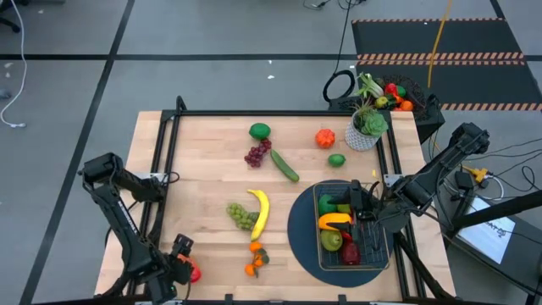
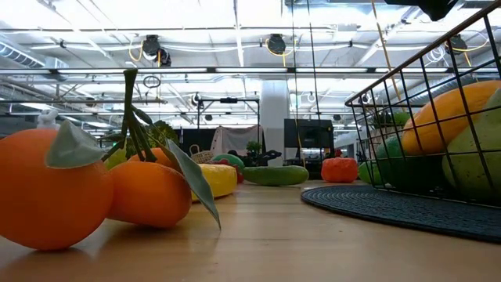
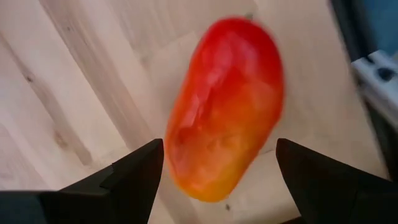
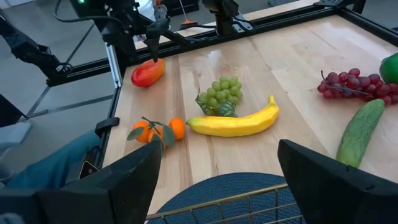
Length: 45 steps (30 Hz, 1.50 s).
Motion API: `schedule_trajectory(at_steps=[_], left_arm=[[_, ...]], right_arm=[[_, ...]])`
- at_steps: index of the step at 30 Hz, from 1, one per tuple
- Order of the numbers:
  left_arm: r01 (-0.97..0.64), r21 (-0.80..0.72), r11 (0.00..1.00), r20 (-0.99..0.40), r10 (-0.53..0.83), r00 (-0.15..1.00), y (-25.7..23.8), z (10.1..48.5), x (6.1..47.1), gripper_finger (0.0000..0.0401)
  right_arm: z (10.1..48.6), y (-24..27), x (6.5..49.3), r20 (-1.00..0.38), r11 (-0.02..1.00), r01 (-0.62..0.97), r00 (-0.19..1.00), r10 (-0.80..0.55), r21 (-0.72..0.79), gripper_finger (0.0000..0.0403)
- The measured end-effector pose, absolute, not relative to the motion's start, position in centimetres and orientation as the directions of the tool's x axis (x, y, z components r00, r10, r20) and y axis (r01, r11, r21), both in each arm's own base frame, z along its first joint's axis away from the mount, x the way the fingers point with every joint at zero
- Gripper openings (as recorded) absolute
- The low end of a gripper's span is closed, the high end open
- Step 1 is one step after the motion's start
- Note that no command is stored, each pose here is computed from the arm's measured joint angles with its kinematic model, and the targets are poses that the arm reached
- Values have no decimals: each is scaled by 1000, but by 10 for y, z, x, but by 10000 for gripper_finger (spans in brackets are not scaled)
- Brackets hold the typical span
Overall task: Build produce basket
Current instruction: Put the red mango into the wire basket
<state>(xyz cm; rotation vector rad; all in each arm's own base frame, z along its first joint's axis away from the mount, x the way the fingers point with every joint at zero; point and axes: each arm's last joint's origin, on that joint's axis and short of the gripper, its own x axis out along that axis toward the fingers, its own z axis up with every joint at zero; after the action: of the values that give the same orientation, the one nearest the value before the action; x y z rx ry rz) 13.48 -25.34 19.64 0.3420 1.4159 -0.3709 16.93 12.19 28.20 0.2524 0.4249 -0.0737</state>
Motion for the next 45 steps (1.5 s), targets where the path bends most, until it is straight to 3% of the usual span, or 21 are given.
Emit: schedule_trajectory(at_steps=[11, 22, 28, 33, 39, 45], left_arm=[[436, 7, 900, -997, -25, 67, -240, 167, 129, 311], [371, 94, 924, -988, 40, 150, -228, 166, 146, 232], [311, 211, 927, -955, 127, 268, -217, 173, 168, 246], [299, 305, 904, -912, 187, 365, -210, 198, 196, 261], [306, 452, 838, -813, 246, 528, -206, 248, 232, 234], [258, 614, 746, -669, 318, 672, -194, 304, 263, 241]], right_arm=[[282, 122, 169, -417, 966, 124, 909, -18, 227, 314], [285, 120, 173, -384, 968, 122, 923, -28, 221, 314], [288, 118, 185, -333, 979, 113, 942, -52, 168, 314], [292, 119, 198, -264, 990, 91, 963, -60, 105, 314], [301, 113, 205, -181, 994, 94, 980, -82, 59, 314], [314, 109, 212, -66, 999, 6, 998, -8, -33, 314]])
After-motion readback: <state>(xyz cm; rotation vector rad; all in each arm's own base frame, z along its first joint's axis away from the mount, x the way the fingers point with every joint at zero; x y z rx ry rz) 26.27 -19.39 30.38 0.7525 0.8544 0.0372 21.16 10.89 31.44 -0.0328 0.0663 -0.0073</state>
